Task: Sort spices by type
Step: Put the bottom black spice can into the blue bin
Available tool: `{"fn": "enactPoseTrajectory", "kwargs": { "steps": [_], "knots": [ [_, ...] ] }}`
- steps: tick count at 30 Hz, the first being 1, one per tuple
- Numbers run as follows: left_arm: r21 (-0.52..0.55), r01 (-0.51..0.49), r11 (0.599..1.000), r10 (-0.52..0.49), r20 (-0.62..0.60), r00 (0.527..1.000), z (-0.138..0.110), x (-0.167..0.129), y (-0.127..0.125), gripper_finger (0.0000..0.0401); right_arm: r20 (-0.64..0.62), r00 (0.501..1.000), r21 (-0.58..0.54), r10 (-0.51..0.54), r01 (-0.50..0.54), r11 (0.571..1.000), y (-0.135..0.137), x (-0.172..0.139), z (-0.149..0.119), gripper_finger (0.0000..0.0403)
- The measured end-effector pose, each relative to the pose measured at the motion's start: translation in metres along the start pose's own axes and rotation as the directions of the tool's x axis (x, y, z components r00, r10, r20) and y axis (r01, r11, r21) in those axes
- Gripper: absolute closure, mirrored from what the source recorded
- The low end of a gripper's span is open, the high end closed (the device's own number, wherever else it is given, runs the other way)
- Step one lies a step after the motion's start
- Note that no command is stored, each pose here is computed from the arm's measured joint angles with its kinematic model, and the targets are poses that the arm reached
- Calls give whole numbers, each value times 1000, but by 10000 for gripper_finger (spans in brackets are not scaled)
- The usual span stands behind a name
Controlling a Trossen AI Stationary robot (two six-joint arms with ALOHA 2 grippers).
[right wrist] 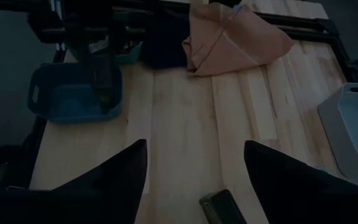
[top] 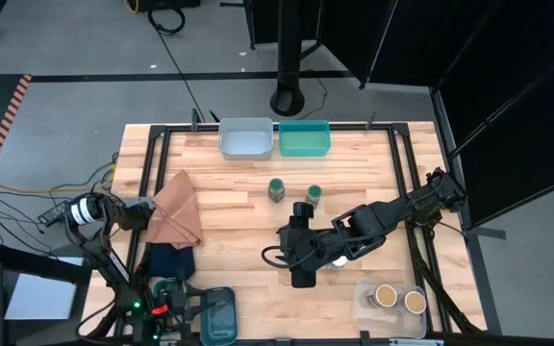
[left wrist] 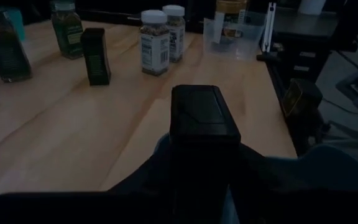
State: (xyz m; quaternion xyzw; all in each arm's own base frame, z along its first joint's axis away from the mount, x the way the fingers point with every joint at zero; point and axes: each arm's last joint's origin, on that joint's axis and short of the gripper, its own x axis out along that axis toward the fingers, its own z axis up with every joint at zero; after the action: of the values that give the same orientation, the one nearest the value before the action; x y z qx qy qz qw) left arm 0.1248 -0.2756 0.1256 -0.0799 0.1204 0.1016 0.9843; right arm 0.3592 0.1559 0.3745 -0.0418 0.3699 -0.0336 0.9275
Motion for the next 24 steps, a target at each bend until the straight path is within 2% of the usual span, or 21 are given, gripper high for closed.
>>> {"fn": "enactPoseTrajectory", "kwargs": {
  "steps": [9,24],
  "knots": [
    [43,-3,999,3,-10,1000,-1,1,1,269,-3,1000,-3,-1,1,1000,0,0,0,123],
    [47,-3,999,4,-6,1000,0,1,1,166,-23,1000,-20,-7,6,1000,-1,0,-2,117]
  ]
}}
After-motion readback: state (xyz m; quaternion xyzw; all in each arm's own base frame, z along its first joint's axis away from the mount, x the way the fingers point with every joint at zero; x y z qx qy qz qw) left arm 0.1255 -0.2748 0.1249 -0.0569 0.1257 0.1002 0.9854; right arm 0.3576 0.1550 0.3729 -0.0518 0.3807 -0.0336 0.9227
